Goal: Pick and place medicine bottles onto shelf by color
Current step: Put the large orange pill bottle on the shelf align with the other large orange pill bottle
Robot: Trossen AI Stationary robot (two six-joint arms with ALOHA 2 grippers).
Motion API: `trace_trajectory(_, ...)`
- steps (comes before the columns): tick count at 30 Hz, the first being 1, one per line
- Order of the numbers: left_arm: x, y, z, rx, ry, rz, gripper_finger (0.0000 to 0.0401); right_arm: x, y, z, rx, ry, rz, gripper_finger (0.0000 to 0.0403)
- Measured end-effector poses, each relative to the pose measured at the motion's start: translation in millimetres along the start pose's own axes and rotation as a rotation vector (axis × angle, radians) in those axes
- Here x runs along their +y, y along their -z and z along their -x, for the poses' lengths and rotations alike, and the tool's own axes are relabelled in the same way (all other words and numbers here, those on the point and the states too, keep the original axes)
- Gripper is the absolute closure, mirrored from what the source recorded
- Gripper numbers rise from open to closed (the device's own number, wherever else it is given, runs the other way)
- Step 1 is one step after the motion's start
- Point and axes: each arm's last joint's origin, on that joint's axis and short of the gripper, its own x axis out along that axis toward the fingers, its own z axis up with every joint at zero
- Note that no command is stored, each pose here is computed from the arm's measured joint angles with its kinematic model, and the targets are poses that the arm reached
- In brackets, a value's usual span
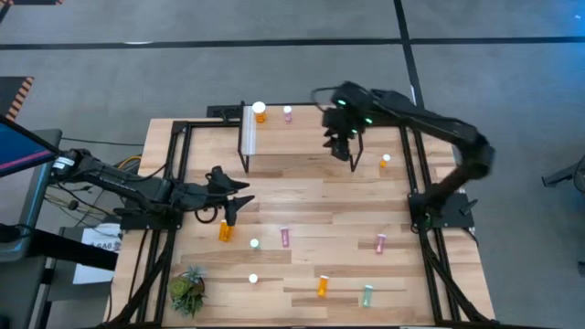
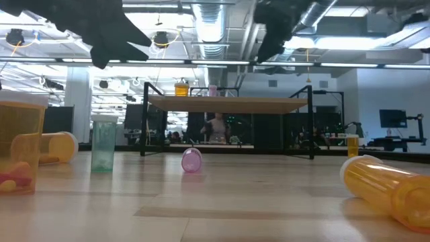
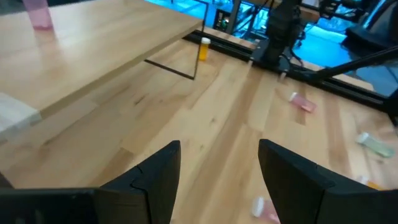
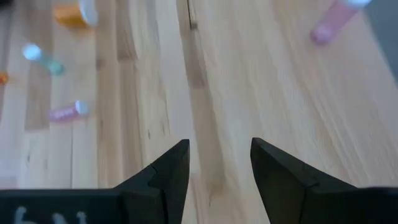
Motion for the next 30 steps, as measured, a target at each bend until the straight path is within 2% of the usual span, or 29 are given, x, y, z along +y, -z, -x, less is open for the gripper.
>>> trace_trajectory(4, 0.5, -2.3, 2.4, 0.065, -0.033, 0.048, 0.0198, 18.7, 31.8, 8.1, -0.195, 0.018, 0.042, 0.0212)
trace_trajectory(8, -2.4, -13.3, 9.0, 0.245, -0.086, 0.088, 0.0198, 39.5, 57.2, 13.2, -0.385, -0.019, 0.099, 0.0212)
trace_trajectory(14, -21.7, -27.7, 6.8, 0.494, -0.178, 0.172, 0.0198, 69.6, 85.3, 10.3, -0.557, -0.104, 0.164, 0.0212)
trace_trajectory(18, -37.8, -20.1, -6.9, 0.719, -0.247, 0.177, 0.0198, 84.3, 94.5, 8.3, -0.596, -0.154, 0.205, 0.0212)
trace_trajectory(21, -45.8, -5.2, -16.0, 0.932, -0.323, 0.146, 0.0198, 91.6, 95.1, 8.7, -0.601, -0.181, 0.224, 0.0212)
trace_trajectory(23, -52.6, 6.5, -23.1, 1.038, -0.334, 0.133, 0.0198, 94.5, 95.0, 8.1, -0.6, -0.192, 0.234, 0.0212)
trace_trajectory(27, -58.9, 25.5, -31.8, 1.186, -0.359, 0.151, 0.0197, 95.4, 94.5, 7.9, -0.604, -0.178, 0.24, 0.0212)
trace_trajectory(30, -59.2, 29.5, -29.5, 1.223, -0.402, 0.162, 0.0188, 94.1, 94.4, 7.7, -0.603, -0.162, 0.235, 0.0212)
